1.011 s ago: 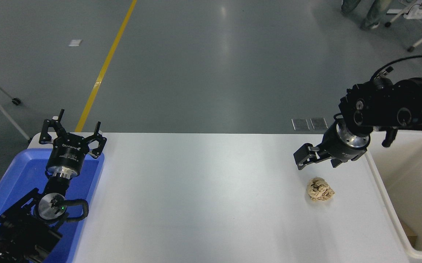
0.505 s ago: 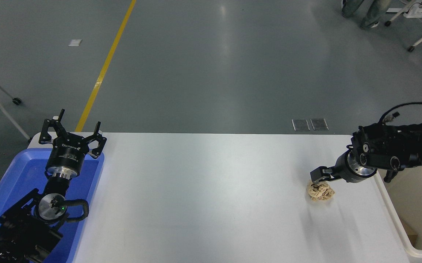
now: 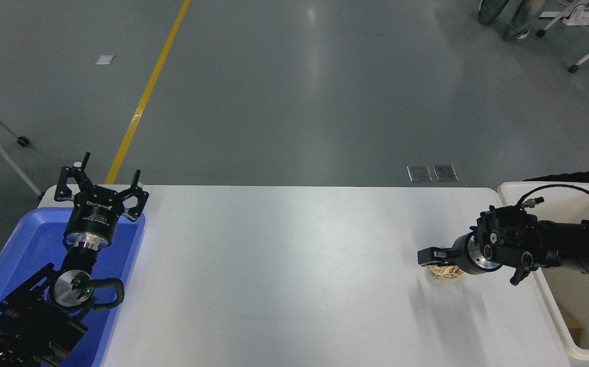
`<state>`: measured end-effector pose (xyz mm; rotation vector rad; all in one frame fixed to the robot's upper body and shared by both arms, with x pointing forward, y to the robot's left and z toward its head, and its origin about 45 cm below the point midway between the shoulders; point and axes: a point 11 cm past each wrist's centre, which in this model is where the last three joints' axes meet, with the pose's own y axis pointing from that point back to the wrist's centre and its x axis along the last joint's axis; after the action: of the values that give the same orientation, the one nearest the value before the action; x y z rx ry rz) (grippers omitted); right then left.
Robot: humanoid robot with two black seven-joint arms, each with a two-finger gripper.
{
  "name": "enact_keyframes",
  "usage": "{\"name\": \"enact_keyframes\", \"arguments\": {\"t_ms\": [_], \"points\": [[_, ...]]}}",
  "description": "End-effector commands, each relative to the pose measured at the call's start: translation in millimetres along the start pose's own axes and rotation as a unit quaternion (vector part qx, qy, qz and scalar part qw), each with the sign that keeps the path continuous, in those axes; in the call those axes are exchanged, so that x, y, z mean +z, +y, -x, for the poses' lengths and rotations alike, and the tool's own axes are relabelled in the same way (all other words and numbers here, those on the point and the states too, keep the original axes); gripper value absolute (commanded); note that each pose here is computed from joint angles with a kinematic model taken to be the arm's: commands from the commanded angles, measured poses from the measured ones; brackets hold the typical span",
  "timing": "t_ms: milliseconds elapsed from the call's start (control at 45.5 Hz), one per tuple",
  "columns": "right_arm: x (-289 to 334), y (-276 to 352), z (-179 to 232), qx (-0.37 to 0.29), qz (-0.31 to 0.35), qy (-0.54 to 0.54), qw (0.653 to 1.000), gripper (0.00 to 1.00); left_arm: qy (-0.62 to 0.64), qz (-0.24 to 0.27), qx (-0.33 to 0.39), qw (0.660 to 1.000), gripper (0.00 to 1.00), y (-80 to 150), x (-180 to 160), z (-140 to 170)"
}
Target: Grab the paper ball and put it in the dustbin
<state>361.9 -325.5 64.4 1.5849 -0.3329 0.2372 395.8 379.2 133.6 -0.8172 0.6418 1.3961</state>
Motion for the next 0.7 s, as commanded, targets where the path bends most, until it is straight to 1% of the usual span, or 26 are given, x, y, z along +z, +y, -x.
{"name": "enact_keyframes", "arguments": {"t_ms": [0, 22, 44, 66, 264, 418, 484, 549, 681], "points": [[2, -9, 7, 0.009, 0.003, -0.008, 1.0, 0.33, 0.0, 0.001, 0.0, 1.0, 1.0, 0, 0, 0], [2, -10, 7, 0.009, 0.004, -0.008, 1.0, 0.2, 0.0, 0.0, 0.0, 1.0, 1.0, 0, 0, 0], [1, -11, 9, 0.008, 0.003, -0.008, 1.0, 0.09, 0.0, 0.001, 0.0, 1.0, 1.0, 0, 0, 0], [1, -11, 9, 0.008, 0.004, -0.008, 1.0, 0.0, 0.0, 0.0, 0.0, 1.0, 1.0, 0, 0, 0], [3, -7, 2, 0.012, 0.005, -0.008, 1.0, 0.0, 0.0, 0.0, 0.0, 1.0, 1.0, 0, 0, 0], [15, 19, -33, 0.033, 0.018, 0.012, 0.999, 0.0, 0.0, 0.0, -0.001, 1.0, 1.0, 0, 0, 0], [25, 41, -46, 0.036, 0.025, 0.019, 0.999, 0.0, 0.0, -0.001, 0.0, 1.0, 1.0, 0, 0, 0], [23, 67, -56, 0.029, 0.018, 0.027, 0.999, 0.0, 0.0, -0.001, -0.001, 1.0, 1.0, -1, 0, 1], [21, 133, -76, 0.019, 0.012, 0.043, 0.999, 0.0, 0.0, -0.001, 0.0, 1.0, 1.0, 0, 0, 0]]}}
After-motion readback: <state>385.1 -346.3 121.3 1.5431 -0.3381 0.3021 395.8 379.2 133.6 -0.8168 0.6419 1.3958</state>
